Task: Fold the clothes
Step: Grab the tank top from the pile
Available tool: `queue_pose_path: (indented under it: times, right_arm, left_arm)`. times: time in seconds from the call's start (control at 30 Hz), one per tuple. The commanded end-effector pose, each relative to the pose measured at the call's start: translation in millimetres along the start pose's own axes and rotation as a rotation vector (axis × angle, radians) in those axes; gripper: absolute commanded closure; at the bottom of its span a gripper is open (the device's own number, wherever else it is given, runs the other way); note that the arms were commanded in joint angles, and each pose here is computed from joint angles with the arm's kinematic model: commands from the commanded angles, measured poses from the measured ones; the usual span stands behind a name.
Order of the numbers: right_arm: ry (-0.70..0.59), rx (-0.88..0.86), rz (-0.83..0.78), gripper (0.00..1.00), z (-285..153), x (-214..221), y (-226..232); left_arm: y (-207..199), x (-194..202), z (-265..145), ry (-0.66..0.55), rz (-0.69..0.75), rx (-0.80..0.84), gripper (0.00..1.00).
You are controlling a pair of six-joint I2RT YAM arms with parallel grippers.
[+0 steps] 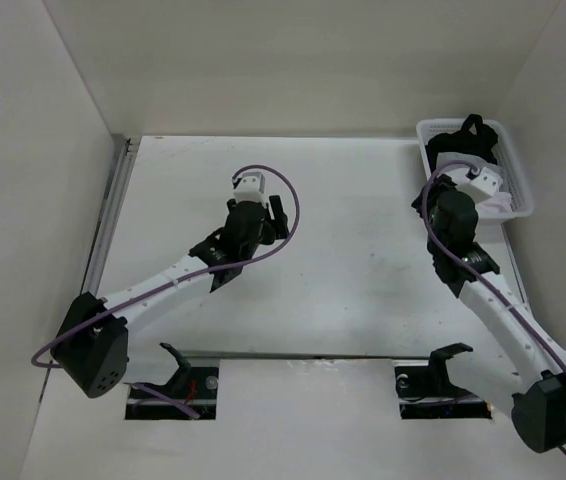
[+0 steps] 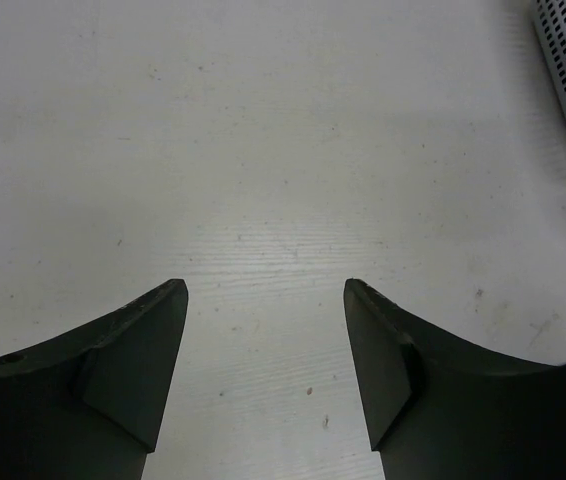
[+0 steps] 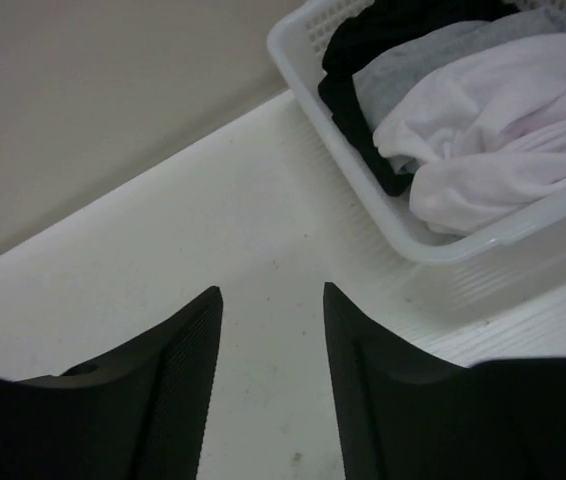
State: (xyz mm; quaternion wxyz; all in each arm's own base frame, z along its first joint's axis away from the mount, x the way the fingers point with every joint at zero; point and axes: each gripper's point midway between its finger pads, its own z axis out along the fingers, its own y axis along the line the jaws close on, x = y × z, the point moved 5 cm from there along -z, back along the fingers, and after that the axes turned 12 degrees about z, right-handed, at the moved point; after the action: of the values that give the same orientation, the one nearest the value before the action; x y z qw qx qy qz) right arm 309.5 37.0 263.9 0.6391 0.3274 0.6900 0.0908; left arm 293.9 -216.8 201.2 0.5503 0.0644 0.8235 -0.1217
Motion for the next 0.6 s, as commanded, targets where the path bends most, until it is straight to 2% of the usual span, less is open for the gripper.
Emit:
queue_pose_path:
  times: [0.0,0.07,0.13,0.17,0.2,0.27,0.3,0.33,0.4,0.53,0.57]
  right_arm:
    - [-0.095,0.005,0.055,0.46,4.0,-36.1,6.7]
    - [-0.118,0.027,0.066,0.45,7.5,-45.2,1.9]
    - [-0.133,0.046,0.076,0.49,11.6,-50.2,-2.1]
    - [-0.14,0.054,0.081,0.56,14.9,-51.8,-3.4]
    - [-0.142,0.06,0.082,0.67,18.4,-52.2,-4.5]
    - [-0.148,0.088,0.081,0.93,25.3,-51.8,-9.1]
    - [-0.151,0.116,0.075,0.99,31.6,-52.5,-13.6]
    - [-0.155,0.154,0.063,1.0,39.5,-55.2,-20.2]
    - [-0.163,0.229,0.051,0.98,57.2,-59.9,-33.8]
    - [-0.187,0.355,0.069,0.6,93.3,-67.1,-65.9]
    - [-0.181,0.377,0.077,0.53,102.6,-68.4,-72.8]
  left_arm:
    - [-10.1,-26.4,-2.5,-0.084,-0.02,0.042,0.37]
    - [-13.2,-23.7,-0.1,-0.072,-0.018,0.056,0.37]
    - [-16.0,-20.5,2.5,-0.06,-0.016,0.062,0.37]
    - [-17.3,-19.5,2.8,-0.058,-0.016,0.065,0.37]
    - [-19.1,-18.7,3.0,-0.058,-0.014,0.069,0.37]
    - [-21.0,-17.7,2.3,-0.059,-0.009,0.072,0.37]
    - [-21.7,-16.9,2.1,-0.061,-0.006,0.074,0.38]
    - [-21.9,-15.7,2.0,-0.059,-0.003,0.075,0.38]
    - [-22.9,-12.6,1.6,-0.052,-0.001,0.082,0.38]
    - [-30.6,-3.8,-1.9,-0.035,0.012,0.112,0.38]
    - [-31.9,-0.4,-1.7,-0.031,0.016,0.118,0.38]
